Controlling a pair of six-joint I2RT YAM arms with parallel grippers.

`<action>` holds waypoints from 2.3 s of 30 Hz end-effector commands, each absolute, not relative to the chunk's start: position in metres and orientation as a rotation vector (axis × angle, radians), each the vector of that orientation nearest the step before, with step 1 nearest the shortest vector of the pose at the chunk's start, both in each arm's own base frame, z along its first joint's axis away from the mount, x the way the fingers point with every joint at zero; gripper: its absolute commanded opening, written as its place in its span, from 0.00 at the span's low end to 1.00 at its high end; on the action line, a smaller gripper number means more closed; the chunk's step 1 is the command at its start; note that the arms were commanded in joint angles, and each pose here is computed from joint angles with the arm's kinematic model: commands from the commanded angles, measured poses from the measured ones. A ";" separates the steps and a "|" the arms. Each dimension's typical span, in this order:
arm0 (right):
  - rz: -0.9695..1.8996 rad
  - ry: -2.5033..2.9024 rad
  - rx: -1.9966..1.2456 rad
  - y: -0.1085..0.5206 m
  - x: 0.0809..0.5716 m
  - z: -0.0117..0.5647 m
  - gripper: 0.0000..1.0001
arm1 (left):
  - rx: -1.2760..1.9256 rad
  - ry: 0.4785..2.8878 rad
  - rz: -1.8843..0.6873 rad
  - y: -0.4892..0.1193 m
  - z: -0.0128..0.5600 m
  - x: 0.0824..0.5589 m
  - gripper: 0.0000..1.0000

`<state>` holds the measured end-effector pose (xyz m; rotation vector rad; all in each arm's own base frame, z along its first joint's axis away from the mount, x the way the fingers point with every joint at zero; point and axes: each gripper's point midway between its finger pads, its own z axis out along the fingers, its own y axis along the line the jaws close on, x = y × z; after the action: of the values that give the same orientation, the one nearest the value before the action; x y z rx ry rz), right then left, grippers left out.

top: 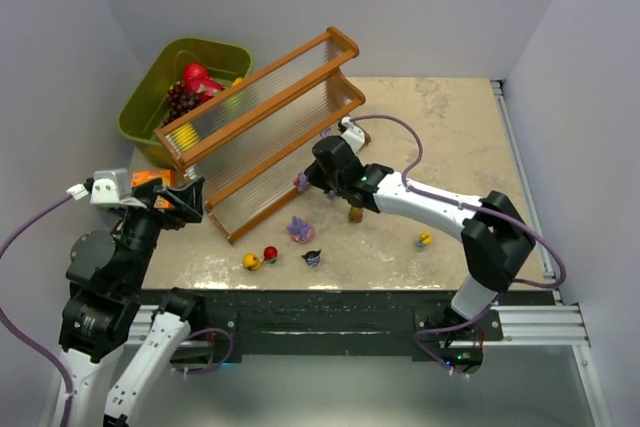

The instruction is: Place and organize the plastic toys onto the shelf

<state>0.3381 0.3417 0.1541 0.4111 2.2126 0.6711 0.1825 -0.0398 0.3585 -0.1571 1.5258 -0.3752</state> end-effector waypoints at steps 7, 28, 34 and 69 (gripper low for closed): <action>0.589 2.113 0.523 0.368 0.374 0.160 0.00 | -0.171 1.517 -0.326 -0.036 0.358 0.198 1.00; 0.379 2.077 0.668 0.366 0.384 0.122 0.00 | -0.169 1.543 -0.319 -0.037 0.351 0.200 1.00; 0.362 2.069 0.683 0.367 0.388 0.120 0.00 | -0.169 1.548 -0.317 -0.037 0.350 0.200 1.00; 0.476 2.071 0.639 0.394 0.396 0.126 0.55 | -0.168 1.544 -0.308 -0.033 0.357 0.193 0.99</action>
<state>0.3883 0.3809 0.0958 0.6186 2.1418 0.3732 0.1960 -0.0384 0.3436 -0.1752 1.5734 -0.3352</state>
